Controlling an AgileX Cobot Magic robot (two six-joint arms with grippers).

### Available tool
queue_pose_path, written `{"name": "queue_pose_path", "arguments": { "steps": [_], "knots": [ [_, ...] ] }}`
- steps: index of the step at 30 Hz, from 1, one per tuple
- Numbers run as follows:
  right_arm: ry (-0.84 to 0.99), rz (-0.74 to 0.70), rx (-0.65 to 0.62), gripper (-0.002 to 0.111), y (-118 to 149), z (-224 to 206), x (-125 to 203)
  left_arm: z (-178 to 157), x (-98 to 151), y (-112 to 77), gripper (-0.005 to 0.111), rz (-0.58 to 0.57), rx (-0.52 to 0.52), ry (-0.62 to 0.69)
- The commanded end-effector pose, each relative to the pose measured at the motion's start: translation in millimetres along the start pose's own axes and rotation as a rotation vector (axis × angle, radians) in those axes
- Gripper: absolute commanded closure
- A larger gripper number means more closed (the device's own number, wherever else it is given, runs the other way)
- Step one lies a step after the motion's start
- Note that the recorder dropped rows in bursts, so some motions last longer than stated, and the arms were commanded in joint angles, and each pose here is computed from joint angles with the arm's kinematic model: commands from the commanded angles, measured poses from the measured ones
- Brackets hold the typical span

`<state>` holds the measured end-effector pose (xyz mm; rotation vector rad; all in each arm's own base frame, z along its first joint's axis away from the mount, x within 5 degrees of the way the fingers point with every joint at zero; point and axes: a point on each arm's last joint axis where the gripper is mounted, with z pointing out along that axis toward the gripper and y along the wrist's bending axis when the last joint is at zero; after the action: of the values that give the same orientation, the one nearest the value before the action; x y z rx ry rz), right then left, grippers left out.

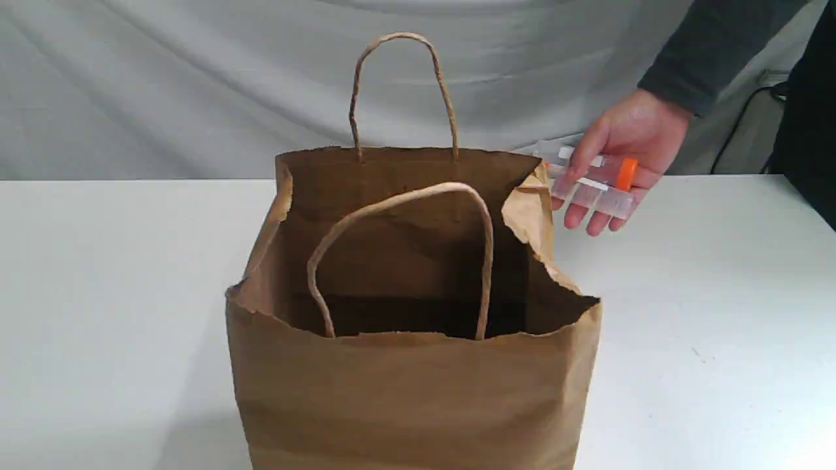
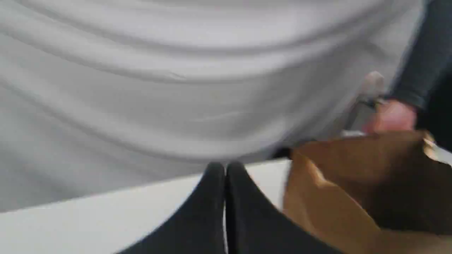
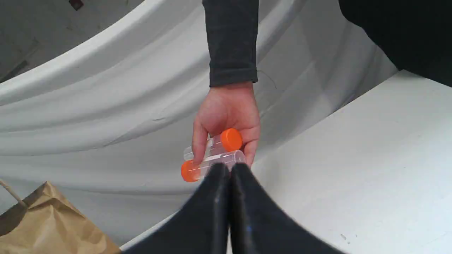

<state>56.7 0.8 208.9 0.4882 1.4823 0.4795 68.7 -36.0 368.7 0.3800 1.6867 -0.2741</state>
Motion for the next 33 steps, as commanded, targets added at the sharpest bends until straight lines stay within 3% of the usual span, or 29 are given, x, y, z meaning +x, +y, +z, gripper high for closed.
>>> {"name": "queue_pose_path", "arguments": {
  "steps": [1,7,9,12,16,20,22,33],
  "knots": [
    [0.0,-0.028,0.006,0.108,-0.9,-0.2,0.8,26.3,-15.8,-4.0,0.107,0.053,0.234,0.13],
    [0.0,-0.045,0.006,0.108,-0.9,-0.2,0.8,61.7,-46.0,2.8,0.107,0.1,0.478,0.285],
    [0.0,-0.045,0.006,0.108,-0.9,-0.2,0.8,71.2,-54.7,3.3,0.106,0.086,0.567,0.299],
    [0.0,-0.045,0.006,0.108,-0.9,-0.2,0.8,88.7,-68.6,9.0,0.101,0.072,0.61,0.246],
    [0.0,-0.045,0.006,0.108,-0.9,-0.2,0.8,94.4,-72.8,1.0,0.081,0.11,0.689,0.193],
    [0.0,-0.045,0.006,0.108,-0.9,-0.2,0.8,93.9,-70.0,-19.1,0.055,0.145,0.79,0.224],
    [0.0,-0.045,0.006,0.108,-0.9,-0.2,0.8,91.7,-67.6,-32.0,0.051,0.156,0.847,0.26],
    [0.0,-0.05,0.006,0.108,-0.9,-0.2,0.8,108.2,-62.1,-75.6,0.051,0.383,0.794,0.225]
  ]
}}
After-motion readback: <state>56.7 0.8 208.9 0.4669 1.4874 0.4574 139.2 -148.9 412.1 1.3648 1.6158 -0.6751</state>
